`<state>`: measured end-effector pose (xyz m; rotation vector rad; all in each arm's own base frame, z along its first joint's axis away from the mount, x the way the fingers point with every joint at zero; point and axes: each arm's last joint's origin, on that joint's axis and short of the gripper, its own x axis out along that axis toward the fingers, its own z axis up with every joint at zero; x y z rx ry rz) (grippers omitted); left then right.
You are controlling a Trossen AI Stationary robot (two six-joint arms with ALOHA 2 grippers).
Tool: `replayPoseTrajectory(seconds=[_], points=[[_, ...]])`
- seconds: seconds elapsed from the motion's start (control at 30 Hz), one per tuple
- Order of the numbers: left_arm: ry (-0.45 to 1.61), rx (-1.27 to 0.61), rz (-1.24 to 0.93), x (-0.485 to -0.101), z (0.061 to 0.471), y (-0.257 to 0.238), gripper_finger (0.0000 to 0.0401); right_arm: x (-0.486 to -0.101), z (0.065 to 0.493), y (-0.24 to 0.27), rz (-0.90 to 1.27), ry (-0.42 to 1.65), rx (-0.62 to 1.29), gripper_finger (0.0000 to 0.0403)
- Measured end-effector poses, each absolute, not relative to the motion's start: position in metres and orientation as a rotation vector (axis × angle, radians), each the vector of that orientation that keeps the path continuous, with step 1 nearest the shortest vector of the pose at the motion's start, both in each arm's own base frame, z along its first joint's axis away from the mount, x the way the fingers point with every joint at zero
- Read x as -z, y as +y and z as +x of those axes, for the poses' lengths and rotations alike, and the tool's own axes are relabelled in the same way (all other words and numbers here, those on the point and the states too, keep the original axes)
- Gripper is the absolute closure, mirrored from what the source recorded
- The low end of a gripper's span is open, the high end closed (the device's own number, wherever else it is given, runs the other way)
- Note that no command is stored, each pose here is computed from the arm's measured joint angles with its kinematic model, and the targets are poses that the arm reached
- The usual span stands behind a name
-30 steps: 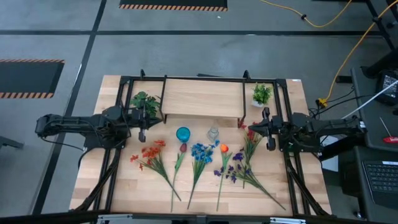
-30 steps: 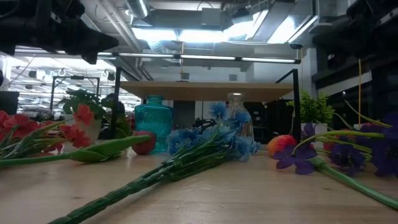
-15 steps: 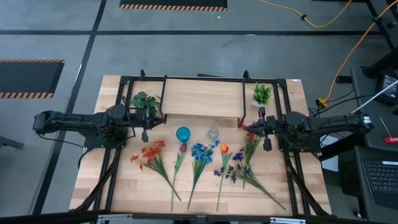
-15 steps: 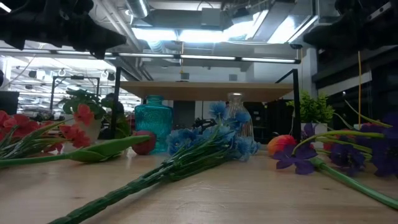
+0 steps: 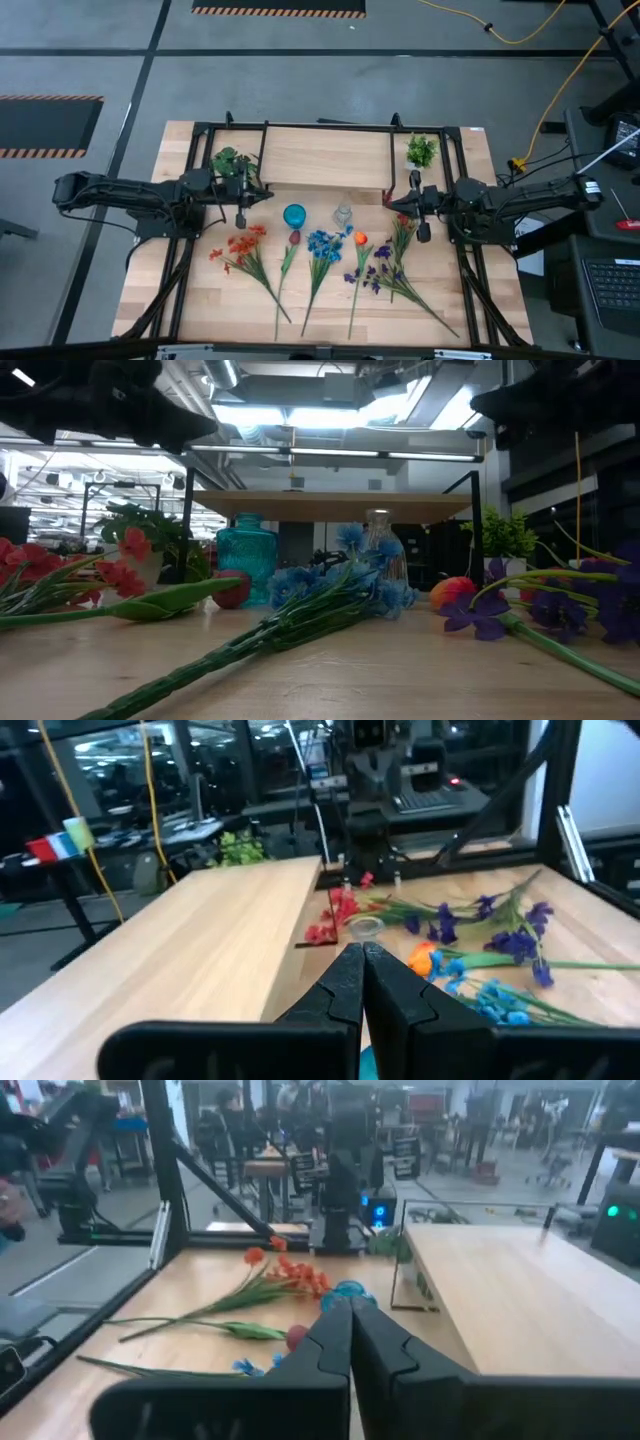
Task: Pick and place flowers into a vace then onto a shelf
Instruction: Put the purple flowers into the transparent blue vase
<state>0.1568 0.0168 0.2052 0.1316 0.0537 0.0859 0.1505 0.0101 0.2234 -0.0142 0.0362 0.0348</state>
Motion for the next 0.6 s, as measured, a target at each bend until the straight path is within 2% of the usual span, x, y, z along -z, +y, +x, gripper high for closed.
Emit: replayPoseTrajectory(seconds=[0.17,0.37,0.6], points=[[0.083,-0.116,0.097,-0.209,0.166,0.020,0.0398,-0.237,0.162,0.011,0.007,0.114,-0.022,0.0400],[0.122,-0.005,0.129,-0.220,0.179,0.016,0.0398,-0.252,0.170,0.017,0.001,0.268,-0.051,0.0398],[0.139,-0.001,0.168,-0.220,0.184,0.013,0.0398,-0.253,0.178,0.030,0.059,0.354,-0.100,0.0401]])
